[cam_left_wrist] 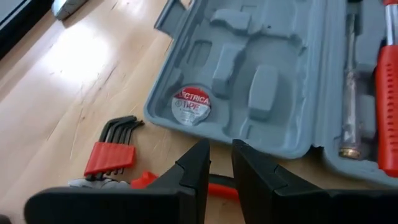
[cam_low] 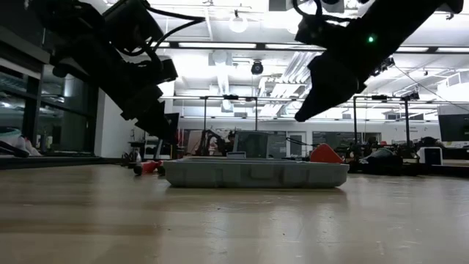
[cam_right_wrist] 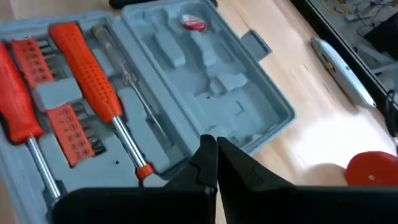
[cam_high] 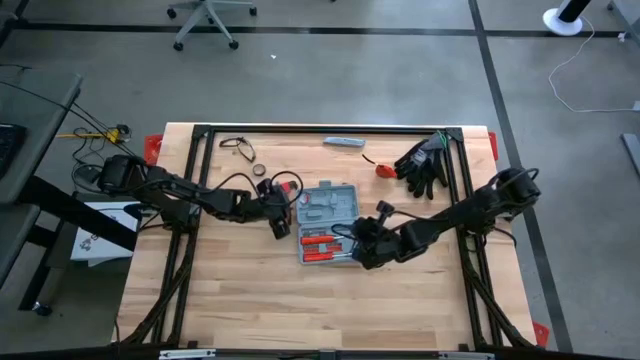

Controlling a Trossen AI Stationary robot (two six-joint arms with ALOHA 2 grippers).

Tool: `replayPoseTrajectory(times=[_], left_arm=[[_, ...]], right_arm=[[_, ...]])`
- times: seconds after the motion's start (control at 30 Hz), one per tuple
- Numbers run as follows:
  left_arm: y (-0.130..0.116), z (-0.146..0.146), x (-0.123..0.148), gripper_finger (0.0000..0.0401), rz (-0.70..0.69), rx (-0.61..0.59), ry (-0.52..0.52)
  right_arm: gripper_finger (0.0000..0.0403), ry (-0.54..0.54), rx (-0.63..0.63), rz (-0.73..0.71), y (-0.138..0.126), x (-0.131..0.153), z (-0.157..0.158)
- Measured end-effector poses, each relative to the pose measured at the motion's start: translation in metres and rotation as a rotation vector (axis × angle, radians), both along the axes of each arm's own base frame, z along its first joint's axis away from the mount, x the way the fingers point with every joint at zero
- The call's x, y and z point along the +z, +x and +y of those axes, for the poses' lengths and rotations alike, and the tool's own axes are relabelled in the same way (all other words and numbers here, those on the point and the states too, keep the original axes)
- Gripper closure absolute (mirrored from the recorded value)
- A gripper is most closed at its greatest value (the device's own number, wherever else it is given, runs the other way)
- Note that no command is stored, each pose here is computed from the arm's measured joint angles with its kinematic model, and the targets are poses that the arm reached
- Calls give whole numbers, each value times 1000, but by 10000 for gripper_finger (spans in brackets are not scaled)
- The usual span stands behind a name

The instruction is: Prefit tool cases

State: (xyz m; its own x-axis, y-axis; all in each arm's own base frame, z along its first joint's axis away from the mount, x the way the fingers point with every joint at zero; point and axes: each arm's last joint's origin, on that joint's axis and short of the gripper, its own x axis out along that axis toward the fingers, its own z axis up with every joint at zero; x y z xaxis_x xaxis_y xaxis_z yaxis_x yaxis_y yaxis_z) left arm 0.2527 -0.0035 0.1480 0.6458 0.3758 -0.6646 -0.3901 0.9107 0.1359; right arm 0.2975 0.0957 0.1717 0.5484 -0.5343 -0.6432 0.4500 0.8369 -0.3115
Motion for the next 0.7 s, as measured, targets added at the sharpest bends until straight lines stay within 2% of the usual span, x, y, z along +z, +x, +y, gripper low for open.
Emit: replayPoseTrajectory(times=[0.27,0.53,0.7], left_arm=[[1,-1,1,341,-10,-5,-1],[1,-8,1,341,-27,-14,-17],[3,-15,3,341,-49,-54,7]], right_arm=[[403,-9,52,-51,9,5,-1],[403,98,113,-140,17,10,6],[403,97,156,-165,20,8,15]])
